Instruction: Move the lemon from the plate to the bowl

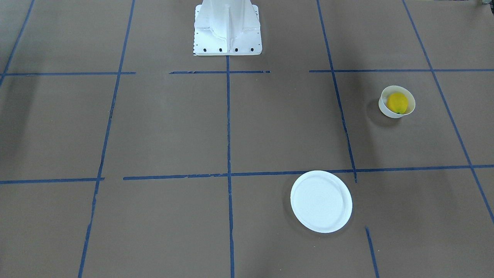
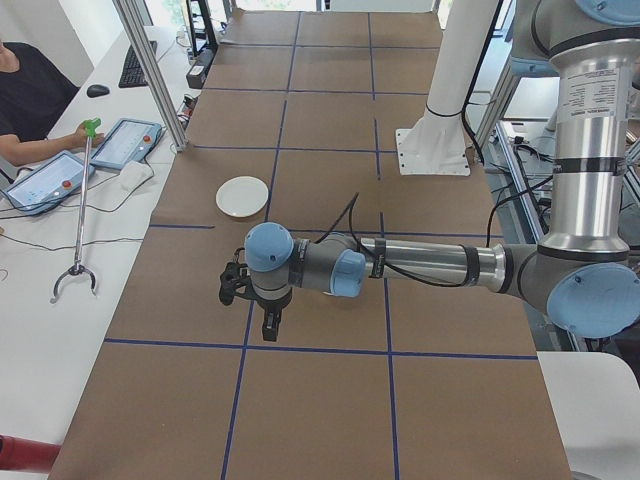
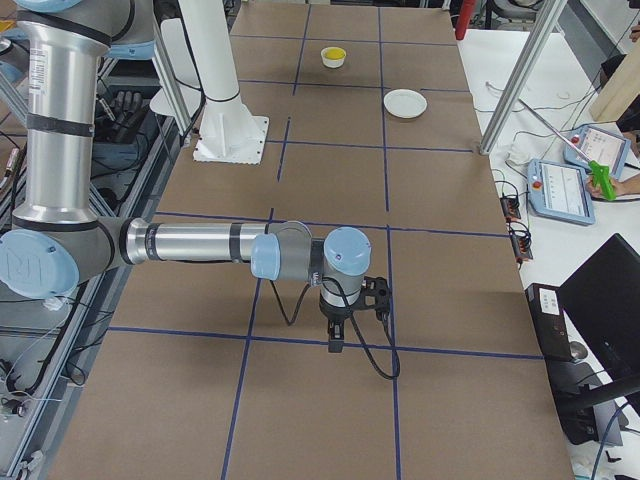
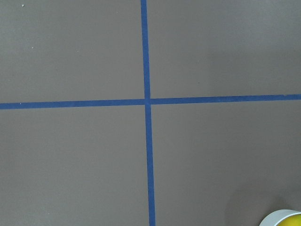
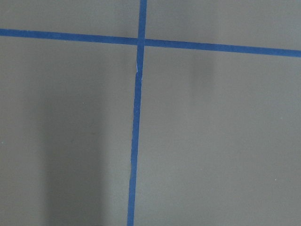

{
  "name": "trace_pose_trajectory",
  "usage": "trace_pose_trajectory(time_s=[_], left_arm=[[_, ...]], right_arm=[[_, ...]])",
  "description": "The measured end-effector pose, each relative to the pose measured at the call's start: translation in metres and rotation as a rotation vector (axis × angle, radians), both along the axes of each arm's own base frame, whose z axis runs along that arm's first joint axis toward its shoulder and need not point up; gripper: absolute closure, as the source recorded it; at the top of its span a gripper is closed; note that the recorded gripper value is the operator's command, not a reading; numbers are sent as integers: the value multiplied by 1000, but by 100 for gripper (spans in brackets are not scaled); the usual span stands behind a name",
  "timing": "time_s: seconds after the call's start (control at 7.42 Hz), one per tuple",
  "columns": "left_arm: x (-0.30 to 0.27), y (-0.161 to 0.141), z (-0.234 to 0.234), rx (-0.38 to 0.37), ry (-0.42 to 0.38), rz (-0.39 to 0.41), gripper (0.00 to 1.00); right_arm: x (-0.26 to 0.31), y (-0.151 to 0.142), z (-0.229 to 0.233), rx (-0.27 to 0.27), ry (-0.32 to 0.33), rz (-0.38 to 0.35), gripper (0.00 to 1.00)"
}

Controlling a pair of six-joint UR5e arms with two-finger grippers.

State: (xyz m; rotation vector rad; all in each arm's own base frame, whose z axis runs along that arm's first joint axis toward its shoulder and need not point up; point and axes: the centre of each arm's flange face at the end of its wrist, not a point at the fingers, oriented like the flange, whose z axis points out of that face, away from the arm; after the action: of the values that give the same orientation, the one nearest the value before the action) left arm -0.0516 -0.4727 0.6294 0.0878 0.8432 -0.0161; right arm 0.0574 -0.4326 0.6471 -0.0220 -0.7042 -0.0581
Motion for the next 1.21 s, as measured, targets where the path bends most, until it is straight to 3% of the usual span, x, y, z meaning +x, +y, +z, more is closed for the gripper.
trace_pose_trajectory(time_s=[1.21], left_arm=[[-8, 11, 11, -13, -6, -11, 0]], right_arm=[[0, 0, 0, 0, 0, 0, 0]])
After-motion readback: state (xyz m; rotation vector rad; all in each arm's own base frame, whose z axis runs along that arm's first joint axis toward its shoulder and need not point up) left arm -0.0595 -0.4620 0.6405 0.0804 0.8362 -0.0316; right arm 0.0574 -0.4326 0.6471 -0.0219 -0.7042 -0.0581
